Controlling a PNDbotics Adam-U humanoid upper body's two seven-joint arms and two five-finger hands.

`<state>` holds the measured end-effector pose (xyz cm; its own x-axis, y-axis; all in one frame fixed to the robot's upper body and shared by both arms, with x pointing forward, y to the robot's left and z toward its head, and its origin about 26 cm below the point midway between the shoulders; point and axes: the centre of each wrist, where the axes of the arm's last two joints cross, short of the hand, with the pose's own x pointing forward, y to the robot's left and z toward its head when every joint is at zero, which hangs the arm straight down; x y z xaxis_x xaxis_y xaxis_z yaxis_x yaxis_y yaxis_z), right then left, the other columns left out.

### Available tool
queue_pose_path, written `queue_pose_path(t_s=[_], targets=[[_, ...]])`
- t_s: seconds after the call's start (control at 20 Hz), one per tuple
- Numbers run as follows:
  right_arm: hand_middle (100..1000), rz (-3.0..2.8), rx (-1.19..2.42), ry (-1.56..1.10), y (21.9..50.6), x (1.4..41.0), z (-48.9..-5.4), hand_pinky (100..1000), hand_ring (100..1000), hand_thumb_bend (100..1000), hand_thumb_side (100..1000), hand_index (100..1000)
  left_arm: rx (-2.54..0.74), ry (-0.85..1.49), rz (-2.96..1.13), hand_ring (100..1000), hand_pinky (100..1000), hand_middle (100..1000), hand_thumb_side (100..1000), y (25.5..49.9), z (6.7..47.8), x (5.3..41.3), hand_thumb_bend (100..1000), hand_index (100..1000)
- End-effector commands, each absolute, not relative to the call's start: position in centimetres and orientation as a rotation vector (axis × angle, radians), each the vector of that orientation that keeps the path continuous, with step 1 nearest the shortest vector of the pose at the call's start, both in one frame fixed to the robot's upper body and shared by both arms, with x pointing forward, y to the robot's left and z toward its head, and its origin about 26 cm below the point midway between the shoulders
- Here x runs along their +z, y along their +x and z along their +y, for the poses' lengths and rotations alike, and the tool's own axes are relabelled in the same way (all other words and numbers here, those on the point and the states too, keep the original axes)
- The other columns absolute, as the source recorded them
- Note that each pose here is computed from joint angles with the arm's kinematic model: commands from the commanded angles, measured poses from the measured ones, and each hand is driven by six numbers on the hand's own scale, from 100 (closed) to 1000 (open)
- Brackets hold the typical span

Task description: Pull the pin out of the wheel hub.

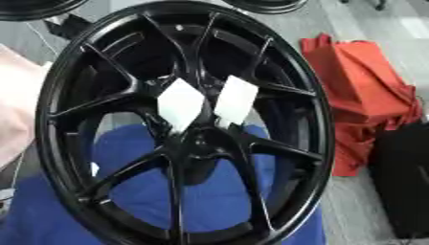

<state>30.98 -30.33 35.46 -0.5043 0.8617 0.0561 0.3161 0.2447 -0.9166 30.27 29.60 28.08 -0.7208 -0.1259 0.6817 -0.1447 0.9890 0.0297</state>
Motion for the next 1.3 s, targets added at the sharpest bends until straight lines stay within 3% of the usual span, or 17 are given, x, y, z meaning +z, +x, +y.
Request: queue_pose_path(t_s=[0.05, 0.55, 0.9, 1.3], targets=[[734, -1.941, 1.404, -1.09, 30.4, 36.0, -29.2, 882, 768, 125, 244, 775, -0.007, 0.197, -2.419, 611, 801, 557, 662, 29.9, 29.6, 29.2, 100, 683], [723, -1.896, 1.687, -0.939, 32.6, 36.2, -28.0, 879, 758, 130, 252, 772, -0.01, 0.184, -2.412, 611, 802, 557, 663, 29.9, 29.5, 29.2, 100, 683], [723, -1.819, 1.851, -0.826, 34.7, 35.7, -27.8, 866, 753, 185, 254, 780, -0.012, 0.179, -2.407, 609, 803, 557, 665, 29.9, 29.5, 29.1, 100, 682], [727, -1.763, 1.963, -0.748, 34.0, 35.5, -28.9, 851, 748, 278, 255, 793, -0.014, 0.179, -2.401, 607, 805, 556, 668, 29.9, 29.4, 29.0, 100, 682]])
